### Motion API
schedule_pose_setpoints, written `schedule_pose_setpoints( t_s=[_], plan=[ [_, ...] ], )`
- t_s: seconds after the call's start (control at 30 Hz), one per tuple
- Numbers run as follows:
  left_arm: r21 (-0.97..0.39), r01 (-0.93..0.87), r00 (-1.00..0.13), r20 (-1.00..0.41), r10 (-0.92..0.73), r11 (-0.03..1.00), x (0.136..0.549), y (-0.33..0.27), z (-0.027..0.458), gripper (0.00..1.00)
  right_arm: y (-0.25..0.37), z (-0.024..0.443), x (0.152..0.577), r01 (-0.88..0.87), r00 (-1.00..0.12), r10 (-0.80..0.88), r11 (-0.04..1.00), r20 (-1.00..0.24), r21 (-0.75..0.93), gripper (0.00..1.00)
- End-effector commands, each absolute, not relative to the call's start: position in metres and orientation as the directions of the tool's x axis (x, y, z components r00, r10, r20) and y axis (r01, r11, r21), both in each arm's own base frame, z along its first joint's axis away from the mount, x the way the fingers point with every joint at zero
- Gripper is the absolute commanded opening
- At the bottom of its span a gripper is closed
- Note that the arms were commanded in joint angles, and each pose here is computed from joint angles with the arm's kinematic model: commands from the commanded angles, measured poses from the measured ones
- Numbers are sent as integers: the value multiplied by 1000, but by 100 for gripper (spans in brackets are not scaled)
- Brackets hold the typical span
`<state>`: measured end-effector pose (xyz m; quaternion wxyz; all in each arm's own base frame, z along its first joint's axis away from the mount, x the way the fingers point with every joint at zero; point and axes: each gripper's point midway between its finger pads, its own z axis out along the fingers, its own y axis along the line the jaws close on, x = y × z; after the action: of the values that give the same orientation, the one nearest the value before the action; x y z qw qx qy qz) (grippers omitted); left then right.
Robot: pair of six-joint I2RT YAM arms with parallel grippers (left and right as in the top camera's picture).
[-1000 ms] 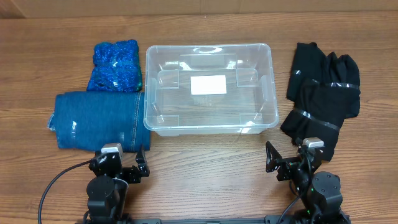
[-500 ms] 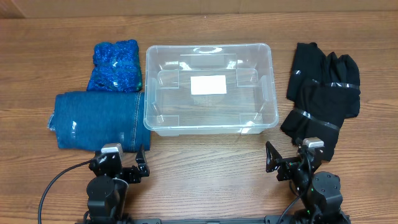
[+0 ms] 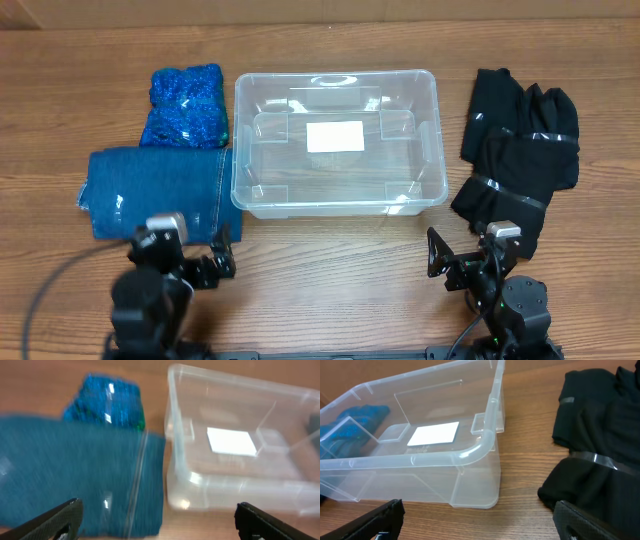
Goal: Pack container
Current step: 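Grasp the folded blue denim with the left gripper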
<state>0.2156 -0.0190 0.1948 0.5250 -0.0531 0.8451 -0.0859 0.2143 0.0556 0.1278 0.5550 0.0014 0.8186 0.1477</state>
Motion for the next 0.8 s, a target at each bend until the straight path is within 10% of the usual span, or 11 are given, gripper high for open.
schedule_pose_setpoints(
  t_s=[0.0,0.17,0.47,0.77],
  plan=[
    [-142,-3,-479,-869,-126,990,243,-16,253,100,55,125,214,-159,-384,166,957,-908,243,100],
    [-5,-298,-515,-841,-164,955,283,44,290,100,55,125,214,-159,-384,166,957,-908,242,100],
    [-380,-603,-522,-478,-707,702,302,206,180,100,55,125,214,-159,-384,166,957,-908,243,100],
    [-500,-434,-691,-349,-633,750,356,212,52,100,55,125,214,-159,-384,166,957,-908,243,100]
  ],
)
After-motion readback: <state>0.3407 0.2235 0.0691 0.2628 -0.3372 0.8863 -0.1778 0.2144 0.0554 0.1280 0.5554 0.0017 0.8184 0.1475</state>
